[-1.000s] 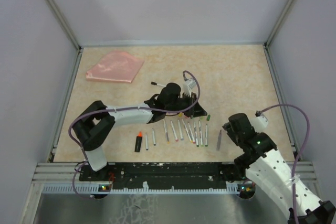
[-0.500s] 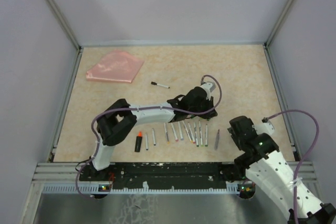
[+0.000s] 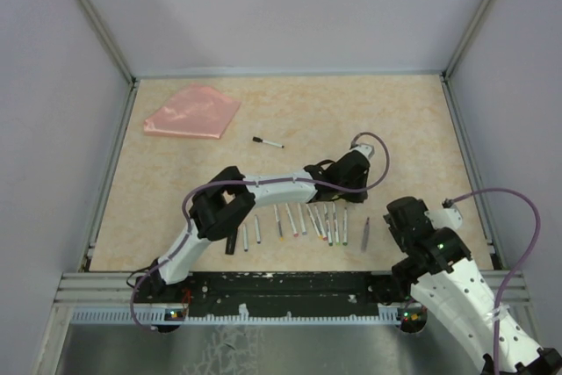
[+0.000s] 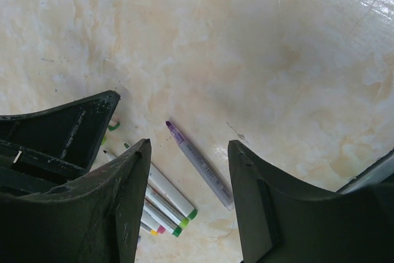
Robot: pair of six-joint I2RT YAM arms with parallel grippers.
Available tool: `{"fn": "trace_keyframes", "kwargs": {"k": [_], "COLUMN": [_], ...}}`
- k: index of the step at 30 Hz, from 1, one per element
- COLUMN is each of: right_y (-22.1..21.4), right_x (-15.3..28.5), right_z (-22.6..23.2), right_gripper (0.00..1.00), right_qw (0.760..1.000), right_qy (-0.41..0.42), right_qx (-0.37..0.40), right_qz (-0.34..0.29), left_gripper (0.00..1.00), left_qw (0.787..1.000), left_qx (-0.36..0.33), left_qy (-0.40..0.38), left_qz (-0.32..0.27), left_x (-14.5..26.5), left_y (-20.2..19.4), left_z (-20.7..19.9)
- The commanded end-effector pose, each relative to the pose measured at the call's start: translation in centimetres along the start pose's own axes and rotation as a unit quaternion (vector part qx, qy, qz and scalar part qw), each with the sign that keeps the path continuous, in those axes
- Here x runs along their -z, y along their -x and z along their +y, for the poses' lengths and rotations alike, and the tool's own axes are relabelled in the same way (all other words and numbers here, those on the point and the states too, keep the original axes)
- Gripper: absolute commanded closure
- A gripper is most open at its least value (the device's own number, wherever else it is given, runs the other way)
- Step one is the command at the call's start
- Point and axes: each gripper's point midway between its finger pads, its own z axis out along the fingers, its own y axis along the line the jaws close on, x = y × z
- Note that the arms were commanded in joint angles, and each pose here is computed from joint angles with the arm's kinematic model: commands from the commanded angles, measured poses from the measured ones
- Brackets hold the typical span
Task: Open the pen caps
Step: Place the pen cap at the center of the board.
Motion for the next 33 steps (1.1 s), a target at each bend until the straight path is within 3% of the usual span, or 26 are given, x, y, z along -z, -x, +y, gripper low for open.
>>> {"fn": "trace_keyframes", "kwargs": {"k": [1,4,26,33], "right_y": [1.9,1.8,1.6,1.6], "right_x": [0.5,0.4,0.2,0.1], "right_z": [0.9,0.9,0.8,0.9], "right_gripper": [0.47,0.47,0.47,0.47], "right_qw": [0.999,0.998,0.998,0.998], "right_qy": [0.017,0.019,0.016,0.018], "right_qx": [-0.033,-0.038,-0.05,-0.051], "right_qz": [-0.039,-0.037,-0.037,-0.035], "left_gripper": [0.87,0.8,0.71,0.65], "left_qw": [1.0,1.0,0.999,1.0], "left_qx": [-0.009,-0.01,-0.024,-0.028], "left_qy": [0.013,0.018,0.025,0.008], "left_qz": [0.014,0.019,0.026,0.008], "left_x": [-0.5,-0.8,-1.2,-0.5], "left_y": [-0.6,-0.8,-1.1,0.9], "left_z": [-0.1,0.2,0.6,-0.7]}}
